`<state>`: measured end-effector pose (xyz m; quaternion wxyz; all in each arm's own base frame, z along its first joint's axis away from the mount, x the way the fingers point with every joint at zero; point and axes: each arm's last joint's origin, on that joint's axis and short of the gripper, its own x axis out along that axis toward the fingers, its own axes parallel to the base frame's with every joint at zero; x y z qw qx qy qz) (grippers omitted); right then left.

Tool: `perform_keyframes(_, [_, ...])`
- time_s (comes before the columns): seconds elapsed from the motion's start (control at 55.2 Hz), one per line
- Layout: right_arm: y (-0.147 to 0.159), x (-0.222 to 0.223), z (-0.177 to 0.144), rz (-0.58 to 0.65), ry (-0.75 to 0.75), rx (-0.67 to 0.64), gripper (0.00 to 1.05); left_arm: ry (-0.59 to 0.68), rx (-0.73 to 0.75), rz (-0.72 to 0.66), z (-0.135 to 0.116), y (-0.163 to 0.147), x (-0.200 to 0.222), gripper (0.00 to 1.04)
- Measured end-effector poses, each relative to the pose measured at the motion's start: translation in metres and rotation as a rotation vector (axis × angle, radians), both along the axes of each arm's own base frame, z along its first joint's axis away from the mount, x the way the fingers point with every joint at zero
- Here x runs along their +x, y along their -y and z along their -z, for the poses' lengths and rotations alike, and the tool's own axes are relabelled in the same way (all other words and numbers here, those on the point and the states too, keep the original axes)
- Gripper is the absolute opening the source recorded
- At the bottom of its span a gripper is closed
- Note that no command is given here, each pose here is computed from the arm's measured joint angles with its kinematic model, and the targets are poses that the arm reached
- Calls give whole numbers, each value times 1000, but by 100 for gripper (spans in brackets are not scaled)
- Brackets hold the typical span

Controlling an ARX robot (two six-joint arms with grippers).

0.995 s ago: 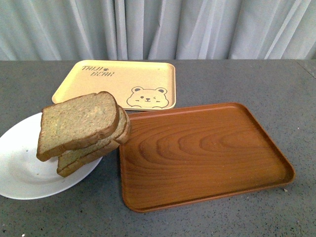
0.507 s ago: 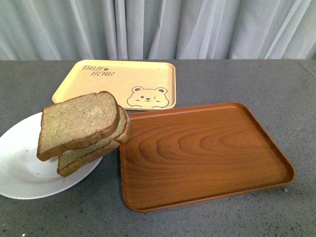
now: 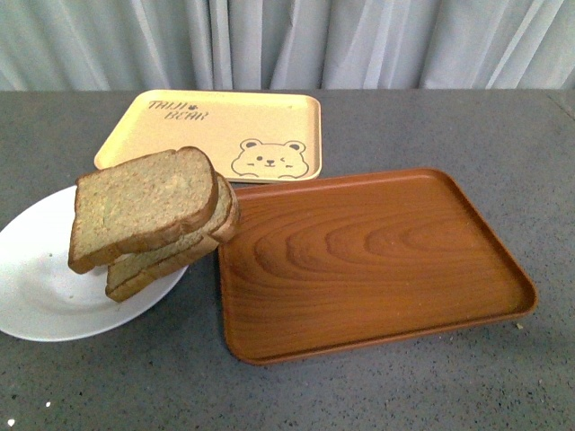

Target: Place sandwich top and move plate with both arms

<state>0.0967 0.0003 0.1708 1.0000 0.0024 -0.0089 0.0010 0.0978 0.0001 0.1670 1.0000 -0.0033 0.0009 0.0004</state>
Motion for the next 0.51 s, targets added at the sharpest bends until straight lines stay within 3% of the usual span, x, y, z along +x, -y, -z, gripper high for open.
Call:
perform_keyframes(0.29, [0, 0, 0, 0, 0, 0, 73, -15, -15, 28, 0, 0, 0, 96])
perform_keyframes(0.434, [0, 0, 0, -2, 1, 0, 96, -326, -493, 401, -5, 2, 18, 96])
perform_keyframes(0.507, [0, 0, 0, -2, 1, 0, 96, -391, -668, 440, -7, 4, 31, 96])
